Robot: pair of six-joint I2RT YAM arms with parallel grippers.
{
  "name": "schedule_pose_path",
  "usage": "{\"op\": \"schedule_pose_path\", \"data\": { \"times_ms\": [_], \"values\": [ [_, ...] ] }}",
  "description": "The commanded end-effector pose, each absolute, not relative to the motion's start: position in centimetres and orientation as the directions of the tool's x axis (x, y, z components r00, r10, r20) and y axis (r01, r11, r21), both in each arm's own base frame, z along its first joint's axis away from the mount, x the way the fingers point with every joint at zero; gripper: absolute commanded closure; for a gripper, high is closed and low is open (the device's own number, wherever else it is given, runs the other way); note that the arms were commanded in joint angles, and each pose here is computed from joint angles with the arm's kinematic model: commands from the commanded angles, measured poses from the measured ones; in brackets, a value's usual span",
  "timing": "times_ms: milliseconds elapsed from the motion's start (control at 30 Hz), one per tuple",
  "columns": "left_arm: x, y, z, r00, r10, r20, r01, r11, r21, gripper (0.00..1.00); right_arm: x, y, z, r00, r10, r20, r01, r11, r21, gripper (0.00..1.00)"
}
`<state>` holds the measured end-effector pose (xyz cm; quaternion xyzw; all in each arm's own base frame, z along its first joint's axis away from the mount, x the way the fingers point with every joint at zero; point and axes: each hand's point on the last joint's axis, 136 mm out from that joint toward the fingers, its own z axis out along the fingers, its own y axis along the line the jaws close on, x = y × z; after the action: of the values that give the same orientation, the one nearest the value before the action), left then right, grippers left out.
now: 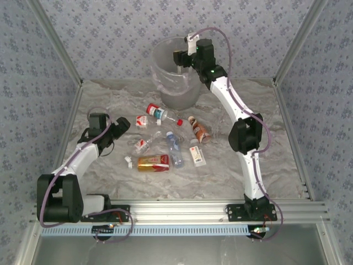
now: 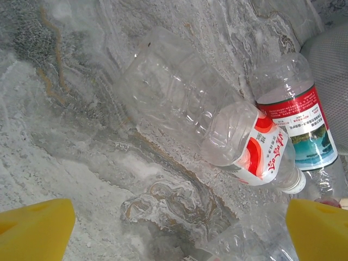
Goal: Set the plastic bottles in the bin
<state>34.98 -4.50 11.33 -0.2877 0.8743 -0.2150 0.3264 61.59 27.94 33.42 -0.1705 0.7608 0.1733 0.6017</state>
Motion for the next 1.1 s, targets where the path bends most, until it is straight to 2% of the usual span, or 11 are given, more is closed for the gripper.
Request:
{"op": "schedule_pose_path", "data": {
  "times_ms": [0, 133, 567, 867, 1067],
  "values": [
    [35.8, -5.0, 12.8, -0.614, -0.648, -0.451, -0.334, 0.731, -0.596, 0.0, 60.0, 28.5, 34.6, -0.24, -0.082, -0.967, -0.5, 0.865, 0.051, 0.28],
    [35.9, -5.0, 12.8, -0.615, -0.648, -0.449, -0.335, 0.731, -0.594, 0.01, 59.3, 28.3, 34.5, -0.266, -0.094, -0.959, -0.494, 0.868, 0.052, 0.19],
    [36.4, -5.6, 12.2, -0.642, -0.651, -0.405, -0.353, 0.719, -0.598, 0.0, 56.5, 26.9, 39.4, -0.235, -0.076, -0.969, -0.453, 0.89, 0.04, 0.11],
    [36.5, -5.6, 11.8, -0.647, -0.659, -0.385, -0.373, 0.713, -0.594, 0.0, 51.4, 24.8, 41.9, -0.206, -0.079, -0.975, -0.438, 0.899, 0.02, 0.06],
    [36.4, -5.7, 11.3, -0.648, -0.671, -0.36, -0.396, 0.701, -0.593, 0.0, 47.7, 21.8, 40.0, -0.233, -0.034, -0.972, -0.368, 0.928, 0.056, 0.0]
  ]
}}
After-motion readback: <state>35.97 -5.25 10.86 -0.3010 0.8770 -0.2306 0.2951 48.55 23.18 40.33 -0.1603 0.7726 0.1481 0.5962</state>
